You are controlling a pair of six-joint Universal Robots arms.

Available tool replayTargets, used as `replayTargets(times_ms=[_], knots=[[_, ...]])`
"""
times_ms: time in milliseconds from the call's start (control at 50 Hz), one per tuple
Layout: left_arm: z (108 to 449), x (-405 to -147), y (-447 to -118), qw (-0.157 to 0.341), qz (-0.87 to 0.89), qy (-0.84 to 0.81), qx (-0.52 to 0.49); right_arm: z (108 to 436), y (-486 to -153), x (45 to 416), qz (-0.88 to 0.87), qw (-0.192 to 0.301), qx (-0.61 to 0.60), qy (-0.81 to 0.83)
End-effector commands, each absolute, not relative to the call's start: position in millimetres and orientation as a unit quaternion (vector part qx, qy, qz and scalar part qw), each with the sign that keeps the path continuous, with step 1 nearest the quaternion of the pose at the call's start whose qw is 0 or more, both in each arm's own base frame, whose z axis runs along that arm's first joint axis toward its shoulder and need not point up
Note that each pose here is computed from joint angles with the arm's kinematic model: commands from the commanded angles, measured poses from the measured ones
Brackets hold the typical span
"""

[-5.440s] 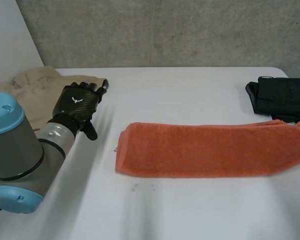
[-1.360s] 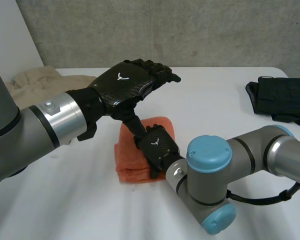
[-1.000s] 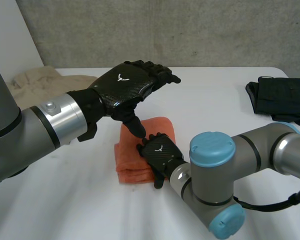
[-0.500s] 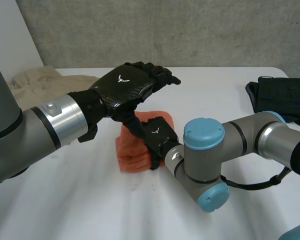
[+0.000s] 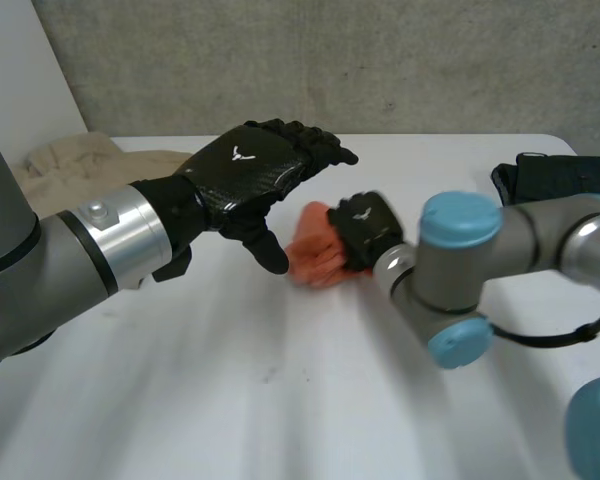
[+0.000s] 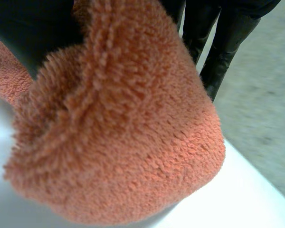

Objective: Fold the laundry.

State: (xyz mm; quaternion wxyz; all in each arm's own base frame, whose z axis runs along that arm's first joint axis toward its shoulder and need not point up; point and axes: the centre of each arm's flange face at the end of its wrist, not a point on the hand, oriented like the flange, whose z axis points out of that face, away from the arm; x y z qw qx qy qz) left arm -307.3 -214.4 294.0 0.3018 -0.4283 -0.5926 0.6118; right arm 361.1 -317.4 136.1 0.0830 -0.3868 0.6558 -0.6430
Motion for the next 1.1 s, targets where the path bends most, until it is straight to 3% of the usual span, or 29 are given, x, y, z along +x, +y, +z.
replayTargets(times_ms=[20,140,220,340,440,540,600,680,780,920,1000,1100], knots=[[298,-306,-214,0.3,0.616,-0.589,-0.428,159,-361,315,-0.667,0.003,-0.392,0.634],[297,-307,-213,0.301,0.615,-0.589,-0.429,180,-400,292,-0.722,-0.011,-0.413,0.555],[297,-307,-212,0.302,0.615,-0.589,-0.429,218,-431,273,-0.781,-0.024,-0.393,0.485],[298,-307,-212,0.302,0.616,-0.588,-0.429,281,-489,203,-0.844,-0.037,-0.304,0.441],[300,-307,-211,0.301,0.618,-0.586,-0.429,290,-521,156,-0.86,-0.02,-0.268,0.434],[301,-307,-209,0.303,0.618,-0.584,-0.43,275,-548,95,-0.861,-0.053,-0.258,0.434],[302,-307,-209,0.302,0.619,-0.583,-0.43,256,-556,79,-0.858,-0.057,-0.262,0.437],[302,-307,-208,0.303,0.619,-0.583,-0.431,227,-566,51,-0.86,-0.041,-0.254,0.441],[299,-307,-207,0.304,0.615,-0.586,-0.431,168,-569,16,-0.845,-0.001,-0.229,0.483],[299,-306,-207,0.302,0.616,-0.586,-0.431,112,-557,4,-0.817,0.016,-0.239,0.525],[300,-306,-207,0.302,0.617,-0.585,-0.431,107,-550,2,-0.813,0.02,-0.248,0.526],[301,-306,-205,0.302,0.618,-0.583,-0.431,125,-546,4,-0.816,0.018,-0.246,0.523]])
